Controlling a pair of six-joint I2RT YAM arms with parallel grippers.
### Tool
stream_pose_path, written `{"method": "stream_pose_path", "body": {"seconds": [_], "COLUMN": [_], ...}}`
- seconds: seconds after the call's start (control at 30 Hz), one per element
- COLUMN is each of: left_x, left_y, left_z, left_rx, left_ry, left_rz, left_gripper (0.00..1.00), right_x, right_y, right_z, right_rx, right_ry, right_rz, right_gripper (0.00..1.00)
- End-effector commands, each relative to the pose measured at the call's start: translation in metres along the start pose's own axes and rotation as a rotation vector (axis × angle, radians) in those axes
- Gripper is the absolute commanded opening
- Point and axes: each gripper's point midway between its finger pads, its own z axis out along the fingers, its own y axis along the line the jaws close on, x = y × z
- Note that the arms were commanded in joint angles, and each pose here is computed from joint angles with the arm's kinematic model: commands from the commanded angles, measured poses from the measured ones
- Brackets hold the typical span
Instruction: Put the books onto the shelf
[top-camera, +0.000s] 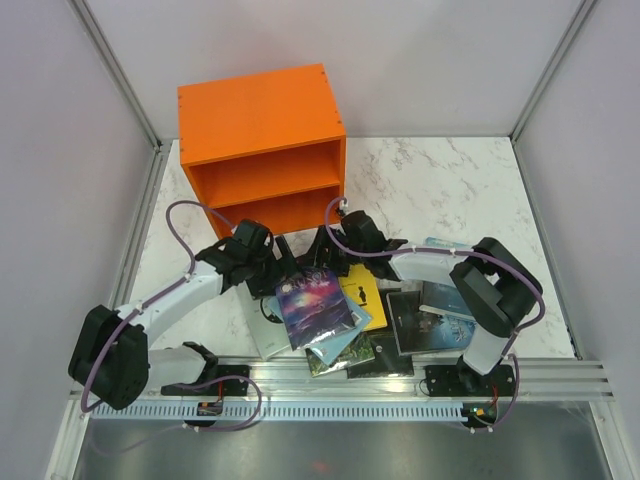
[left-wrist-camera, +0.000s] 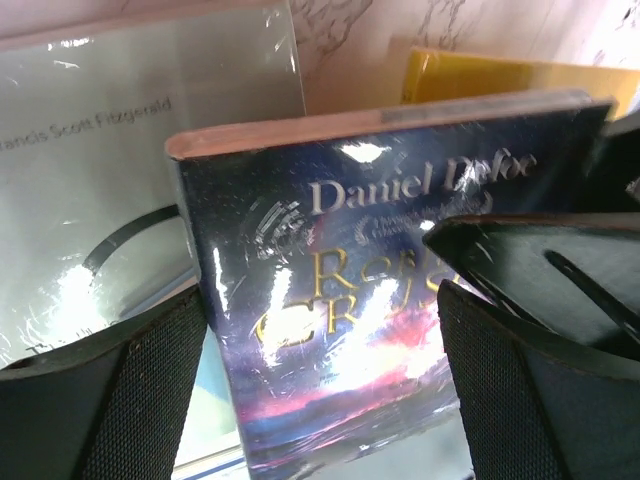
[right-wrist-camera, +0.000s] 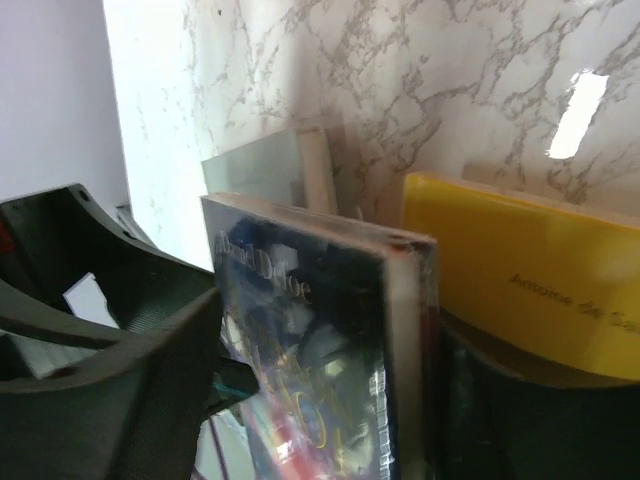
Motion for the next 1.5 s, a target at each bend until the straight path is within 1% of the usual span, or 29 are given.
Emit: {"method": "stream_pose_path", "body": {"seconds": [0.0,0.03,0.07,0.13,0.2,0.33,0.43,0.47,0.5,0.53,0.67,0.77,0.8,0.93,0.97,1.07,1.13,1.27,1.37,1.43,1.47], "left_x": [-0.024,-0.024,-0.024,-0.024,-0.023,-0.021,-0.019,-0.018,-0.017,-0.017,-0.017,-0.019,-0.022,-0.027,-0.027,-0.025,-0.022,-0.017,-0.011,-0.007,-0.006], "left_y": [-0.048,-0.047,-0.047,-0.046,-0.045,-0.043,-0.043,-0.044,-0.044,-0.045,-0.050,-0.052,-0.053,-0.045,-0.044,-0.045,-0.046,-0.045,-0.044,-0.046,-0.046], "left_z": [-0.007,-0.007,-0.008,-0.007,-0.007,-0.006,-0.006,-0.007,-0.007,-0.008,-0.014,-0.027,-0.035,-0.057,-0.060,-0.074,-0.079,-0.091,-0.094,-0.101,-0.102], "left_rx": [0.138,0.135,0.134,0.130,0.127,0.124,0.125,0.130,0.130,0.131,0.156,0.173,0.181,0.167,0.169,0.206,0.230,0.278,0.305,0.340,0.349], "left_ry": [-0.075,-0.076,-0.080,-0.082,-0.081,-0.075,-0.073,-0.073,-0.072,-0.073,-0.080,-0.103,-0.130,-0.183,-0.188,-0.200,-0.200,-0.225,-0.215,-0.216,-0.218], "left_rz": [-0.031,-0.032,-0.033,-0.039,-0.048,-0.062,-0.067,-0.066,-0.068,-0.070,-0.062,-0.024,-0.015,0.012,0.017,0.027,0.033,0.028,0.028,0.040,0.043], "left_gripper": [0.95,0.95,0.95,0.94,0.94,0.94,0.94,0.94,0.94,0.94,0.94,0.96,0.96,0.99,0.99,0.99,0.99,1.00,1.00,1.00,1.00], "right_x": [0.017,0.019,0.017,0.018,0.015,0.012,0.010,0.011,0.010,0.011,0.010,0.005,-0.001,-0.015,-0.021,-0.024,-0.026,-0.025,-0.023,-0.025,-0.032], "right_y": [-0.011,-0.014,-0.017,-0.022,-0.028,-0.033,-0.031,-0.029,-0.025,-0.024,-0.011,0.002,0.013,0.032,0.041,0.048,0.059,0.064,0.067,0.079,0.089], "right_z": [-0.007,-0.011,-0.014,-0.021,-0.027,-0.038,-0.045,-0.046,-0.048,-0.049,-0.055,-0.065,-0.073,-0.098,-0.106,-0.117,-0.126,-0.137,-0.142,-0.150,-0.159], "right_rx": [0.041,0.055,0.069,0.088,0.102,0.113,0.107,0.100,0.088,0.080,0.038,-0.002,-0.028,-0.043,-0.060,-0.062,-0.094,-0.120,-0.141,-0.184,-0.213], "right_ry": [0.045,0.045,0.032,0.025,0.010,-0.003,-0.013,-0.012,-0.013,-0.006,-0.001,-0.019,-0.040,-0.104,-0.127,-0.131,-0.140,-0.159,-0.155,-0.146,-0.162], "right_rz": [-0.013,-0.016,-0.027,-0.027,-0.028,-0.033,-0.040,-0.044,-0.051,-0.054,-0.068,-0.075,-0.084,-0.096,-0.106,-0.108,-0.110,-0.099,-0.093,-0.086,-0.073], "right_gripper": [0.70,0.66,0.58,0.51,0.47,0.46,0.39,0.24,0.14,0.01,0.00,0.00,0.00,0.00,0.00,0.00,0.00,0.00,0.00,0.00,0.00]}}
